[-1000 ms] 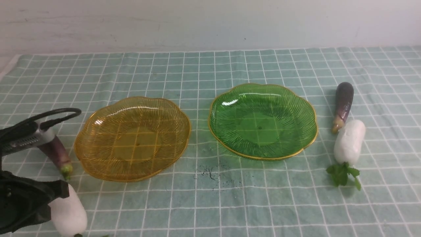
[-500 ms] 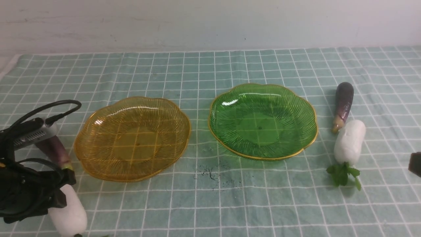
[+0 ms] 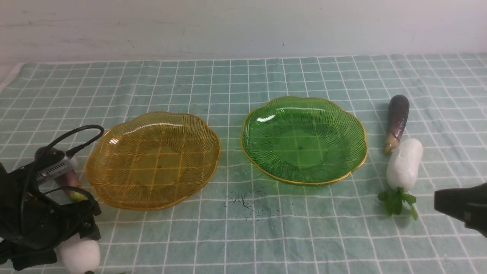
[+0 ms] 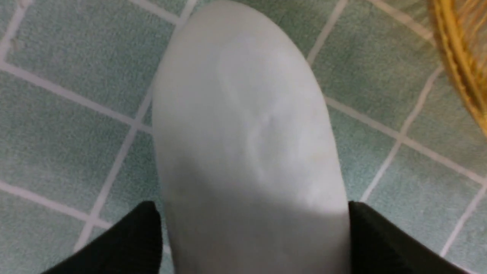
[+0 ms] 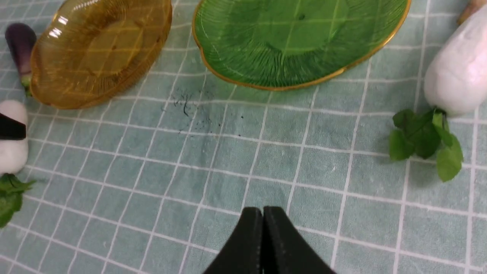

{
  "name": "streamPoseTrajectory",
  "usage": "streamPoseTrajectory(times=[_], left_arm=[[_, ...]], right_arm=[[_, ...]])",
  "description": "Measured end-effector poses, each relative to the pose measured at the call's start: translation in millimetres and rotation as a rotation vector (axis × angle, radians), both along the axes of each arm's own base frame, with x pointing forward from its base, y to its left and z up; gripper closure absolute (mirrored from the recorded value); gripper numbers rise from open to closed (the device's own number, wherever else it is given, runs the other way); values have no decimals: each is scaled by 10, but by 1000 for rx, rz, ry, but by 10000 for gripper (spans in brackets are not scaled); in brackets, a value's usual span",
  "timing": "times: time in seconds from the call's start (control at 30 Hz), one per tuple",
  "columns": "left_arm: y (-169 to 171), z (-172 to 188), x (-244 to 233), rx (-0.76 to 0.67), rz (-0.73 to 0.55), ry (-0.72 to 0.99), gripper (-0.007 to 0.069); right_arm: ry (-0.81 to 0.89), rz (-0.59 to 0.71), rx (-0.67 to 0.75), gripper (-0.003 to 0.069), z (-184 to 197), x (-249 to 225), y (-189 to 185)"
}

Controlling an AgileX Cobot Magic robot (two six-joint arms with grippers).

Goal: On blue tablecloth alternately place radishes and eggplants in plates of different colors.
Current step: 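Pick up the white radish and place it in the left plate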

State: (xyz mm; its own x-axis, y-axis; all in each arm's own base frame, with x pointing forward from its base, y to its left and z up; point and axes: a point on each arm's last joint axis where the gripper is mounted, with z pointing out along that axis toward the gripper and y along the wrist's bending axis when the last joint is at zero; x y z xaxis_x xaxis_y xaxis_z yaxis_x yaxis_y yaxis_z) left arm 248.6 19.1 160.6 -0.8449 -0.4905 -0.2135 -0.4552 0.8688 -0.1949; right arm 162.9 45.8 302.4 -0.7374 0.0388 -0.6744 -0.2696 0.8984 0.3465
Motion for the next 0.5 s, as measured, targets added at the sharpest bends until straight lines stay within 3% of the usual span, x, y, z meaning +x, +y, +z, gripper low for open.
streamPoseTrajectory(times=[0.03,0.23,0.33,0.5], left_arm=[[-1,-1,4,-1,-1,3,169],[-29,269,-99,-13,-76,60,160],[-62,654,-105,-5,-127,-60,160],[-320,1345,121,34,-364,-388,160]], right_arm=[[19,-3,-13,671,40,75,-5],[101,-107,-131,671,145,509,-113],[168,-143,-199,666,84,725,-165],[329,-242,-211,613,-246,1256,-386]])
